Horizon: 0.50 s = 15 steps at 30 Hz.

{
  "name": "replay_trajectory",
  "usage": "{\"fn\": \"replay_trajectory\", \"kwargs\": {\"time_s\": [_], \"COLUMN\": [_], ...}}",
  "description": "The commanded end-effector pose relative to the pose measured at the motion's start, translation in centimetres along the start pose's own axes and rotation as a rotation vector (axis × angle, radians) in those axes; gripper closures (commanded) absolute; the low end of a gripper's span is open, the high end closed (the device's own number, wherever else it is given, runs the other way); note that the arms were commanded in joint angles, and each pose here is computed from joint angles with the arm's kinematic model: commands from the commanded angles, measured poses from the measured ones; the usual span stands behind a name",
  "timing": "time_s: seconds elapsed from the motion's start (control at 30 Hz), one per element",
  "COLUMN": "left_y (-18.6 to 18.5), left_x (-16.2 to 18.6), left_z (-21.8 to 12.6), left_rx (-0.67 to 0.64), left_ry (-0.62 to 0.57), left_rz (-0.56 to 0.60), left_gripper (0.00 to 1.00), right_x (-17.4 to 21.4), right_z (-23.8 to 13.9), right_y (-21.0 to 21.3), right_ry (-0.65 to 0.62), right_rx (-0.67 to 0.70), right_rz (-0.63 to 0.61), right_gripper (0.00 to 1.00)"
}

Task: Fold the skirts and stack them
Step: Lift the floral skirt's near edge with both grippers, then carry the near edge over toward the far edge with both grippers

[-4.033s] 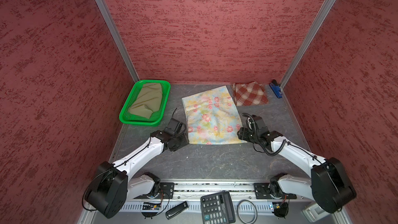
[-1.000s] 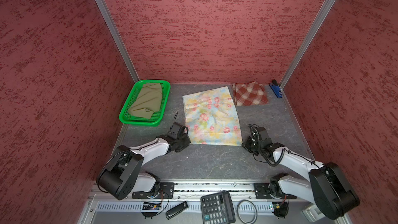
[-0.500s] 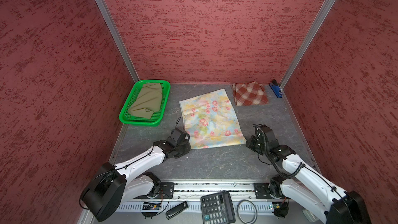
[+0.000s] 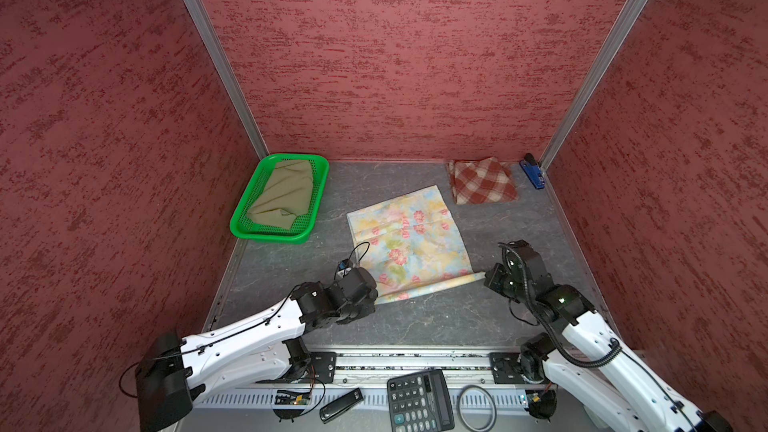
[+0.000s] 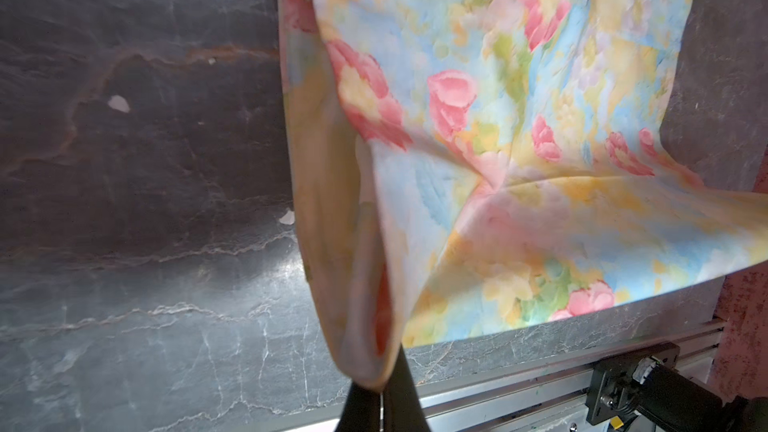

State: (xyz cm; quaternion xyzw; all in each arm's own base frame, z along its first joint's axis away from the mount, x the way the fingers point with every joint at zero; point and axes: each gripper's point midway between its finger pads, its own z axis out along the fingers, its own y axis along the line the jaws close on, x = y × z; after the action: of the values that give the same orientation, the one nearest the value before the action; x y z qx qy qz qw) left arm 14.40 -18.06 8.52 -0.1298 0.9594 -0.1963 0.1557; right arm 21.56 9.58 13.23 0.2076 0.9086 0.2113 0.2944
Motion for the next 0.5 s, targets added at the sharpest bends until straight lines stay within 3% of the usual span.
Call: {"fn": "replay_trajectory", "kwargs": {"time_s": [0.0, 0.2, 0.47], "left_y": [3.2, 0.5, -0.8], "left_x": [-1.1, -5.0, -14.0], "left_z": [-1.3, -2.5, -2.7], "left_rx": [-0.173, -0.106, -0.004], "left_ry": [-0.057, -0.094, -0.161], "left_rz": [0.019, 0.044, 0.012], "left_gripper": [1.0, 1.0, 1.0], "right_x": [-4.9, -8.8, -14.0], "right_z": [-2.7, -3.4, 1.0], "right_y": [0.6, 5.2, 11.9], "right_ry": [-0.194, -0.247, -0.262], "right_rx": [0.064, 0.014, -0.022], "right_rz": [-0.009, -0.065, -0.15], "right_gripper": [1.0, 1.0, 1.0]}}
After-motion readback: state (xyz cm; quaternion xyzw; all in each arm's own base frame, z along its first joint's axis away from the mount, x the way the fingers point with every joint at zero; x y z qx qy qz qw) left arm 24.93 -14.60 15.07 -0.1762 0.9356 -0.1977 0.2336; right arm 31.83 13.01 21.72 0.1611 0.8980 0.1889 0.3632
